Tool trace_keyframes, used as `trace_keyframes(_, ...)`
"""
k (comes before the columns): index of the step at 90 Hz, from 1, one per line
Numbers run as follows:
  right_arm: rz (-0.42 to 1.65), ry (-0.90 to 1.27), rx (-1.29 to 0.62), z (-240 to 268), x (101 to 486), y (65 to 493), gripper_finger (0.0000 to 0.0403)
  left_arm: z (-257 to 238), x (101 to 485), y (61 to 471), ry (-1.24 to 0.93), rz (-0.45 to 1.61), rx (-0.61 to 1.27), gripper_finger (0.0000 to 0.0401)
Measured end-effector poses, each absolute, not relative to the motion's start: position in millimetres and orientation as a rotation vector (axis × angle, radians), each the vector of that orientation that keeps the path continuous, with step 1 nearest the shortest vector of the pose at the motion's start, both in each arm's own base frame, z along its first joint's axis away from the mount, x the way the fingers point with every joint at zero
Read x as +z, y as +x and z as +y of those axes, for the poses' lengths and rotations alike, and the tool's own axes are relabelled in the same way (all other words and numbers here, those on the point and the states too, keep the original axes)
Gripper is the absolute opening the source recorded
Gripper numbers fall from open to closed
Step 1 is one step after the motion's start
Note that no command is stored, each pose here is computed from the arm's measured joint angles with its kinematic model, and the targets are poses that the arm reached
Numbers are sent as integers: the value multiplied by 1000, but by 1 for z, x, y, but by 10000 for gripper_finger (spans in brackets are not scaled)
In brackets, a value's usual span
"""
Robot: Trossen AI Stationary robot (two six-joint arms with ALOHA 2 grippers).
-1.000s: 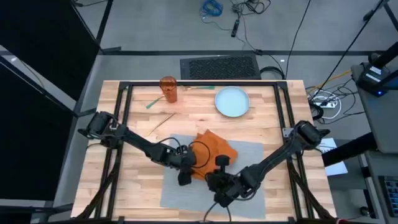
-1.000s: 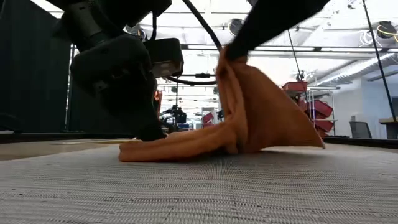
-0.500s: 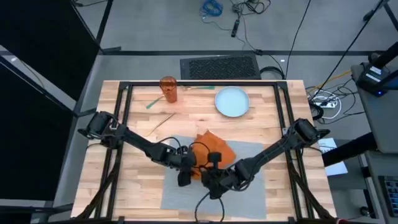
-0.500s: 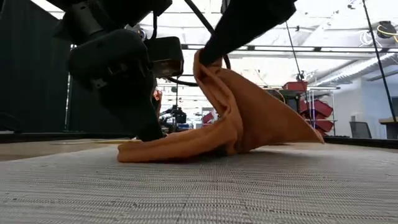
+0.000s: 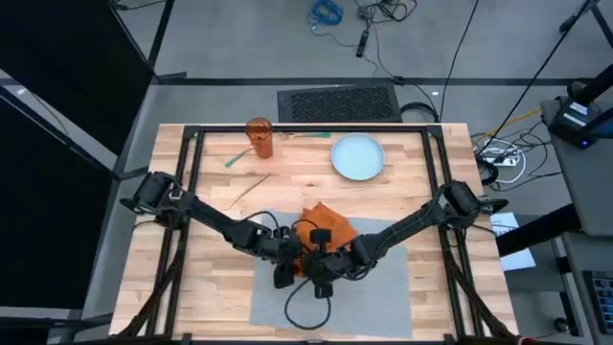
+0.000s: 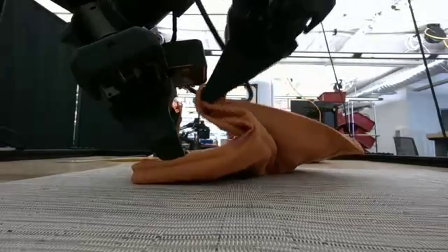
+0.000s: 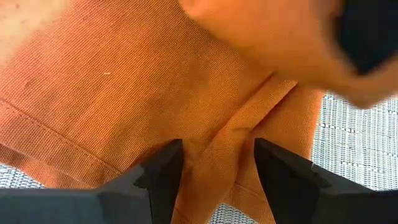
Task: Set table place
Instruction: Fold the orange table napkin
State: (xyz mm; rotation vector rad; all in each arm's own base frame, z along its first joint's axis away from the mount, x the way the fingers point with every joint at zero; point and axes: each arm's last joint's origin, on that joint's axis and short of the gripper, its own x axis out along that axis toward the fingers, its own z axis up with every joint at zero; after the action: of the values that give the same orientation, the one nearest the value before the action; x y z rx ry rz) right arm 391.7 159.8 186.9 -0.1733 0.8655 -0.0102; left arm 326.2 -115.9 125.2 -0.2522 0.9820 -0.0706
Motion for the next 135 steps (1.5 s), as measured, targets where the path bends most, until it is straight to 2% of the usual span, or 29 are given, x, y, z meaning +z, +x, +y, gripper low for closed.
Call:
trace_keyframes(42, 850, -212, -5, 143, 185, 401, 0, -118, 126, 326, -262, 974, -98, 184)
trace_keyframes(61, 858, -163, 38, 141, 181, 405, 2, -118, 125, 326, -264, 977, -99, 184)
trace_keyframes(72, 850, -162, 37, 143, 181, 405, 25, -118, 125, 326, -263, 976, -98, 184)
trace_keyframes(92, 868, -87, 75, 146, 180, 405, 105, -118, 126, 326, -272, 976, -96, 184)
trace_keyframes(103, 918, -59, 69, 147, 178, 400, 136, -119, 127, 327, -273, 970, -105, 184)
trace_keyframes(115, 893, -46, 76, 153, 193, 393, 149, -120, 127, 327, -270, 969, -111, 184)
trace_keyframes(135, 809, -84, 28, 160, 230, 375, 146, -119, 127, 327, -269, 969, -111, 184)
